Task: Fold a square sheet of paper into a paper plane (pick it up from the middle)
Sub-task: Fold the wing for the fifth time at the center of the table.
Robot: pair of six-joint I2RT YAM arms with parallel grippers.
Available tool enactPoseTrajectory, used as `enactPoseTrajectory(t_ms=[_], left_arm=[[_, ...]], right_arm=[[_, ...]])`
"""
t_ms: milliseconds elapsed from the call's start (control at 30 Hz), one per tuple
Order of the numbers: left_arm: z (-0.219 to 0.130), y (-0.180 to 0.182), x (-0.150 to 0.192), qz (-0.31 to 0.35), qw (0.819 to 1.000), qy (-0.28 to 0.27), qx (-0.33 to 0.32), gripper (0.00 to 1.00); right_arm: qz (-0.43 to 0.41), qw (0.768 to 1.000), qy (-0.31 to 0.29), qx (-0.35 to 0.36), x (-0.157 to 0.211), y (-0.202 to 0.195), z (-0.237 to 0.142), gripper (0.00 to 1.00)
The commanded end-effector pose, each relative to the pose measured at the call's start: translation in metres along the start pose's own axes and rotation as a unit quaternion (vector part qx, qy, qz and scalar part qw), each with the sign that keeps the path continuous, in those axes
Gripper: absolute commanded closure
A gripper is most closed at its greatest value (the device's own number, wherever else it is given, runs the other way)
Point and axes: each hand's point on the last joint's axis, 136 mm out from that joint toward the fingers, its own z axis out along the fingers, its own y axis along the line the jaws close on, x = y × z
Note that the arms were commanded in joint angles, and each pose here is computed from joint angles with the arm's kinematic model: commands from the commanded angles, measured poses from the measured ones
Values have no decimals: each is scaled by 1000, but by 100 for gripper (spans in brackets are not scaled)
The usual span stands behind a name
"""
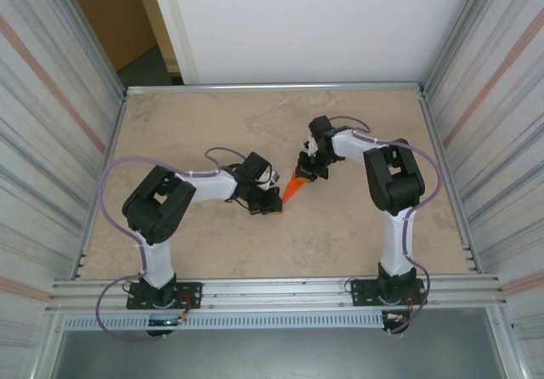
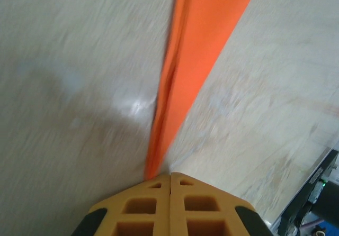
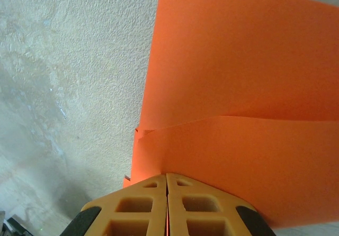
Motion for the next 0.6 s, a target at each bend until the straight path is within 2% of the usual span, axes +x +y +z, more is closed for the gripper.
enactPoseTrajectory(t_ms=[0,100,167,367,567], left_arm=[[-24,7,15,-15,999,0,-36,100],[-45,-19,-8,10,999,-48,-3,100],[-49,-28,-18,14,998,-62,13,100],[-23,-40,-43,-9,997,-53,52,100],[-5,-34,-63,-27,997,-55,45,100]], right_arm=[[24,995,34,88,24,-48,28,92],[16,997,37,61,31,-28,25,92],[12,998,39,45,37,-15,24,92],[9,999,31,10,38,8,17,91],[6,1000,11,-20,24,22,5,91]])
